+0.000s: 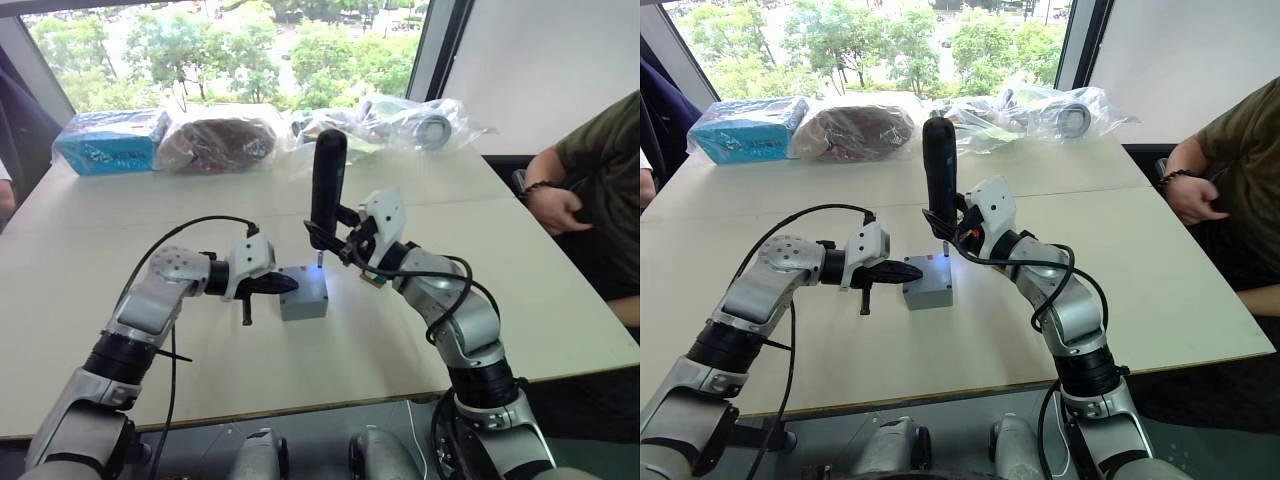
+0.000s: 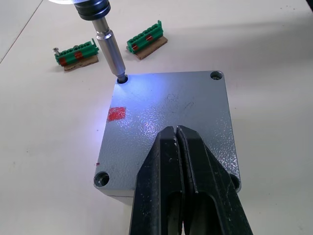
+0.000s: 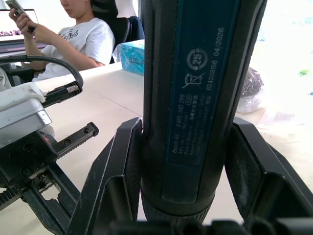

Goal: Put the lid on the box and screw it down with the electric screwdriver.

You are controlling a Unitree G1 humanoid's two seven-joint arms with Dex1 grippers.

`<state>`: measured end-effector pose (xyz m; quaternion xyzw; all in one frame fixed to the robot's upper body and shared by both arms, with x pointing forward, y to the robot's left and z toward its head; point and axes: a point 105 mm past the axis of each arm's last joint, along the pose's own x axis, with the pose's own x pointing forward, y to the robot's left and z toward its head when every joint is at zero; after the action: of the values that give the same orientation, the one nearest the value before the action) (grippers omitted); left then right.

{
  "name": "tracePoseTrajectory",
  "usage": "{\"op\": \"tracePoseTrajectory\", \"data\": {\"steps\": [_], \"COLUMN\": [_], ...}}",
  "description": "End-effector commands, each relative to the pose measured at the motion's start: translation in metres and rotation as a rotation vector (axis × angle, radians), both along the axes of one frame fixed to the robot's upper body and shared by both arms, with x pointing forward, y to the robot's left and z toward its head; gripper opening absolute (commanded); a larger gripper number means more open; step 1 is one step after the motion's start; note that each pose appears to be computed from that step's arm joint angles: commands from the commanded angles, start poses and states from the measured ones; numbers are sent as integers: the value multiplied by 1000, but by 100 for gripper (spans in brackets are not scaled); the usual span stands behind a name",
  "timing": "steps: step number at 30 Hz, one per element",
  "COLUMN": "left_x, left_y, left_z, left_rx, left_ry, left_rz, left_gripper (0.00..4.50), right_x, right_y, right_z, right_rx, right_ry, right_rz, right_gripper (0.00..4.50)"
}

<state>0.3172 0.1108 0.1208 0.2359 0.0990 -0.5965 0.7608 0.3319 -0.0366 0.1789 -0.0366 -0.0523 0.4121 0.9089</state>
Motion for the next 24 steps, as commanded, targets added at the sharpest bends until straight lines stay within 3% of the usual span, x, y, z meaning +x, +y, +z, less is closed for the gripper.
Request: {"op": "tracePoseTrajectory", "data": {"steps": [1,8,12,19,24], "left_x": [-2,-3,-2,-3,-4], "left_y": [-3,-4,-6,-12,-19], "left_z": [0,0,3,13,30], "left_rx": [12,7,-6,-51,-94], "left_ry": [-5,-7,-10,-23,-51], "left_rz": [-12,-15,-18,-35,-57], "left_gripper": [0,0,0,0,0], "right_x": [-8,-1,7,9,4], "right_y": [-2,-6,-11,-34,-56], "right_z": [-89,-70,-34,68,99], "right_rx": [-169,-160,-113,134,212], "right_ry": [348,290,185,-8,1], "right_rz": [3,-10,-32,-96,-117], "right_gripper": [189,189,189,189,189]}}
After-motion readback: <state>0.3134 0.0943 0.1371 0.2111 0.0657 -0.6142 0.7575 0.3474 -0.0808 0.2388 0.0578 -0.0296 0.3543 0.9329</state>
